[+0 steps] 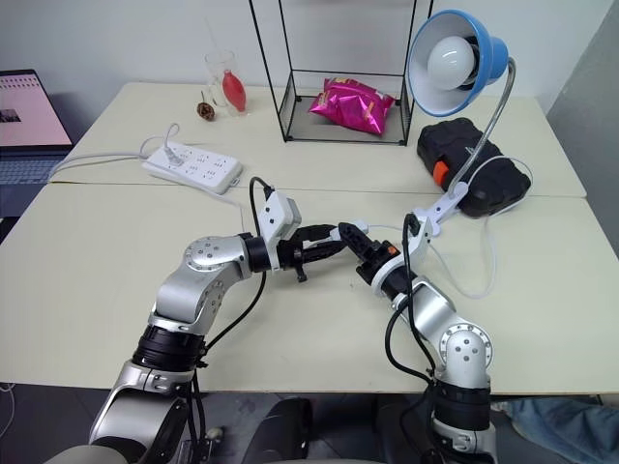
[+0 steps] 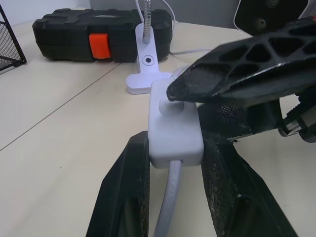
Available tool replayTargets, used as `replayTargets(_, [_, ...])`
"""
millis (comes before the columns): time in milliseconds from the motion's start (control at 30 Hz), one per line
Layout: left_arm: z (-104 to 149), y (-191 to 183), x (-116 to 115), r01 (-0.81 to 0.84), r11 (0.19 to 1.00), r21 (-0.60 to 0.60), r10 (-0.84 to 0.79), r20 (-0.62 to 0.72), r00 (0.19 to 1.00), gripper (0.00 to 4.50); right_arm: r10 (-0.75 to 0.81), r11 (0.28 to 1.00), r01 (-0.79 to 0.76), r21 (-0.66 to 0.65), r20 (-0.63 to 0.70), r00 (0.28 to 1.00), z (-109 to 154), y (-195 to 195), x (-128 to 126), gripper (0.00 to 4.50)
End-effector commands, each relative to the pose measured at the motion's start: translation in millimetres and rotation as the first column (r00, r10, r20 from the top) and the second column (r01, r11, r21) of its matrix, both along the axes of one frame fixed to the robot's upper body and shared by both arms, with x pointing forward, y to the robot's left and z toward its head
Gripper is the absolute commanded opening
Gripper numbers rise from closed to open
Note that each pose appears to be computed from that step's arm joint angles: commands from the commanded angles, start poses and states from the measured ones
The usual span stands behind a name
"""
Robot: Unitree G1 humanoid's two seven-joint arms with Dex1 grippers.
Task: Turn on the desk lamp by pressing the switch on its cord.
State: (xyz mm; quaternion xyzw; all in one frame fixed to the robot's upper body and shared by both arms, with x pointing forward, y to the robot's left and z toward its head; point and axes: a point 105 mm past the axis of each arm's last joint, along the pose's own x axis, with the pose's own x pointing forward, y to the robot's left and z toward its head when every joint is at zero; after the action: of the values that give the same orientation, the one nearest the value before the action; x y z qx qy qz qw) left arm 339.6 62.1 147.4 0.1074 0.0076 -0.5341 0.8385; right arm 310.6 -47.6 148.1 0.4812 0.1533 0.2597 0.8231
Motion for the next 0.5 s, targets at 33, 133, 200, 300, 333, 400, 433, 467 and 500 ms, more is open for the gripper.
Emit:
replayTargets(33, [15.3,-3.9,-4.1,0.029,1.0,-0.009,-0.029,0.062,0.998,1.12,0.022,0.999,-0.023,0.038,0.028,0.999,11.1,6.3,-2.6,1.68])
replayTargets(133, [14.5,-3.8,-4.4,0.031,1.0,-0.005,-0.031,0.063,0.998,1.12,0.019,0.999,-0.02,0.044,0.027,0.999,11.4,6.1,-2.4,1.11])
replayTargets(200, [14.0,-3.5,-4.3,0.03,1.0,-0.003,-0.03,0.064,0.998,1.12,0.017,0.999,-0.019,0.051,0.027,0.999,12.0,6.0,-2.1,0.68])
replayTargets(300, [13.6,-3.1,-4.2,0.028,1.0,-0.001,-0.028,0.065,0.998,1.11,0.019,0.998,-0.021,0.06,0.029,0.999,13.2,6.2,-2.0,0.55])
replayTargets(333, [13.6,-3.2,-4.1,0.028,1.0,0.0,-0.028,0.065,0.997,1.11,0.021,0.998,-0.022,0.06,0.029,0.999,13.2,6.4,-2.0,0.55])
replayTargets(400, [13.5,-3.1,-4.1,0.028,1.0,0.0,-0.028,0.066,0.997,1.11,0.023,0.998,-0.024,0.062,0.03,0.999,13.6,6.6,-2.0,0.55])
replayTargets(433, [13.5,-3.0,-4.2,0.028,1.0,0.0,-0.028,0.066,0.997,1.11,0.024,0.998,-0.026,0.064,0.03,0.999,13.9,6.8,-2.1,0.55])
replayTargets(467, [13.6,-3.0,-4.2,0.028,1.0,0.0,-0.028,0.066,0.997,1.11,0.027,0.997,-0.029,0.069,0.03,0.999,14.4,7.1,-2.3,0.55])
replayTargets(500, [13.6,-2.9,-4.2,0.027,1.0,0.0,-0.027,0.067,0.997,1.11,0.028,0.997,-0.03,0.072,0.031,0.999,14.8,7.4,-2.4,0.55])
